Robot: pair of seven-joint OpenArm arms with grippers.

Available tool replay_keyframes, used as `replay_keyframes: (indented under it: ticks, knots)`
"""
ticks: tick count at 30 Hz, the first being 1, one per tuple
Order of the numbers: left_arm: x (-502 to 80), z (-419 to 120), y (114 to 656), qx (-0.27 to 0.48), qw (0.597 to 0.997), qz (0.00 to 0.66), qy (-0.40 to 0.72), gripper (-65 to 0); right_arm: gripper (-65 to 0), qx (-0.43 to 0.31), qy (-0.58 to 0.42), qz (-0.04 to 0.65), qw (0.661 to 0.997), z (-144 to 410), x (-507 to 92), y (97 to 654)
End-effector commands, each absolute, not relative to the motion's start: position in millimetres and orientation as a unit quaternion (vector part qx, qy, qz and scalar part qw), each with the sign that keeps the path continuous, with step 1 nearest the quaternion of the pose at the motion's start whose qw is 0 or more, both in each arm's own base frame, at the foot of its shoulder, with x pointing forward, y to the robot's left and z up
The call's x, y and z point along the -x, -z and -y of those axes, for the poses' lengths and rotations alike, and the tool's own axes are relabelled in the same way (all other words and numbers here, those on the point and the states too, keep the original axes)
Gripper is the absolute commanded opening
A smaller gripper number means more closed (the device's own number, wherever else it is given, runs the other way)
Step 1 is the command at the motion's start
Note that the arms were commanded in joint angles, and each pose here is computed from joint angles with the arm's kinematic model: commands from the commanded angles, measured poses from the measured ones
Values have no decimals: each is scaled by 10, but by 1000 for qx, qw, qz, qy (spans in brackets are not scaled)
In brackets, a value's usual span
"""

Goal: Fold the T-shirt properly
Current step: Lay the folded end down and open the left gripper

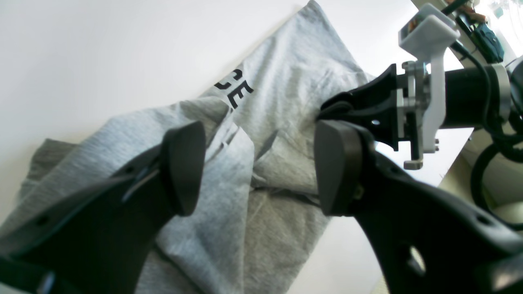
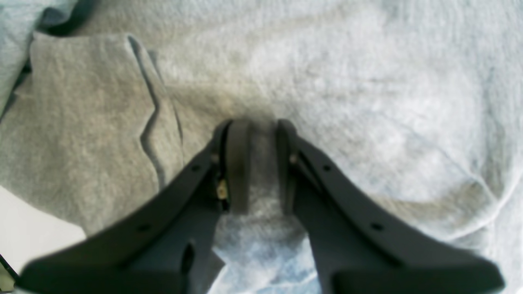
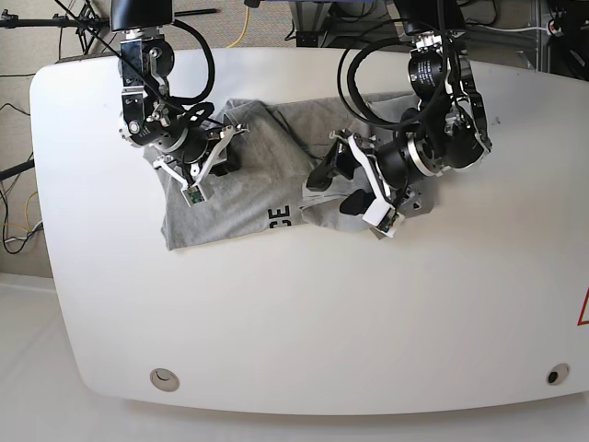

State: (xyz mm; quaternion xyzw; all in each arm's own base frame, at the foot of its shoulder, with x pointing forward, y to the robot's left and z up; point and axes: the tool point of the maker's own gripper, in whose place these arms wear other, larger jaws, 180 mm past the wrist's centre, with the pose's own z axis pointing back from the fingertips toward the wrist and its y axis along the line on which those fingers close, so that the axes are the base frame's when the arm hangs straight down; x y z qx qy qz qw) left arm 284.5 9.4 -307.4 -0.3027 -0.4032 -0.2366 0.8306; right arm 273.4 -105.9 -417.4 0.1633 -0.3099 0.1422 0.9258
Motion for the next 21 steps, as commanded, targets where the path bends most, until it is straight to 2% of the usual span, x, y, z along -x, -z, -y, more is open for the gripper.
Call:
replay_keyframes:
  ticks: [1, 8, 14, 21]
  knots:
    - [-2906, -125, 2918, 297, 814, 433, 250, -229, -538, -158, -147, 318, 923, 1086, -2785, 4112]
    - [-2863, -309, 3054, 275, 823, 418, 270, -223, -537, -158, -146, 319, 923, 1085, -2792, 4103]
    - [-2794, -632, 3434, 266, 848, 376, 262, -229, -538, -158, -149, 316, 924, 1081, -2769, 4119]
    - [-2778, -865, 3471, 241, 857, 370, 265, -244, -539, -157, -149, 314, 924, 1086, -2766, 4122]
